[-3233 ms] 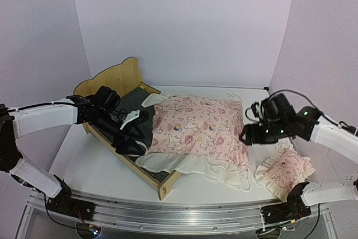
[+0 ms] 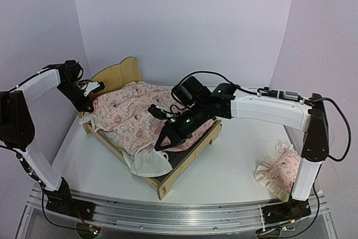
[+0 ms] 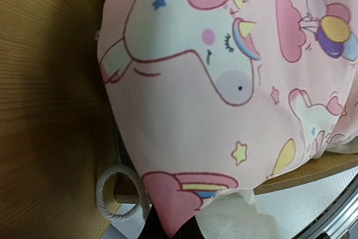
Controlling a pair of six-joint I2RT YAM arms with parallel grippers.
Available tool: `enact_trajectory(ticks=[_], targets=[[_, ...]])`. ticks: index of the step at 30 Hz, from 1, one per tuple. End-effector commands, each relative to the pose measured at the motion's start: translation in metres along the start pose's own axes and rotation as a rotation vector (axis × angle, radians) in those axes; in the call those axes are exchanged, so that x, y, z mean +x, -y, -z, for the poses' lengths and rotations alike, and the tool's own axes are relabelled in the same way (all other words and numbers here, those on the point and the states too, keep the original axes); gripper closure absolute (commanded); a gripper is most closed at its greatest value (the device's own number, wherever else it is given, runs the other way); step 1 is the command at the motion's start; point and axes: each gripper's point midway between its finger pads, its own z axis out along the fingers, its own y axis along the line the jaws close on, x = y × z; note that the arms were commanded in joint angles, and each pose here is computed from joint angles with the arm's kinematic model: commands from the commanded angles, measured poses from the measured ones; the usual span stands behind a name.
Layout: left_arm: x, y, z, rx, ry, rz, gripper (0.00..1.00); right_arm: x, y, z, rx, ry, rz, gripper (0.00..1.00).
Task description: Set up the pet bed
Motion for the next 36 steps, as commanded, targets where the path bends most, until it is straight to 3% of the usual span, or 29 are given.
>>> enact_trajectory(ticks=[1,9,17,24,29,32,36], targets=[[0.01,-0.043,0.012,-0.159,-0.018,0.02,1.0,0.0,-0.015,0.004,-0.039,0.002,0.025,1.0],[-0.007,-0.059,0.029,-0.203,0.005,0.012,1.0,-0.008,-0.05,0.039,-0.104,0.064,0.116,1.0],[-0.032,-0.05,0.074,-0.177,0.08,-0.011,1.0,-0.006,-0.068,0.082,-0.083,0.156,0.147,1.0],[0.007,-0.032,0.068,-0.153,-0.015,-0.044,1.0,0.009,-0.057,0.051,-0.121,0.057,0.027,1.0],[0.042,-0.046,0.045,-0.191,-0.092,-0.022,1.0,0.017,-0.053,0.021,-0.166,-0.024,-0.014,1.0],[0.043,-0.056,0.037,-0.223,-0.1,-0.016,0.98,0.02,-0.048,0.01,-0.16,-0.045,-0.028,0.99],[0.035,-0.065,0.037,-0.24,-0.08,-0.015,0.69,0.018,-0.042,0.01,-0.121,-0.028,-0.036,0.67]])
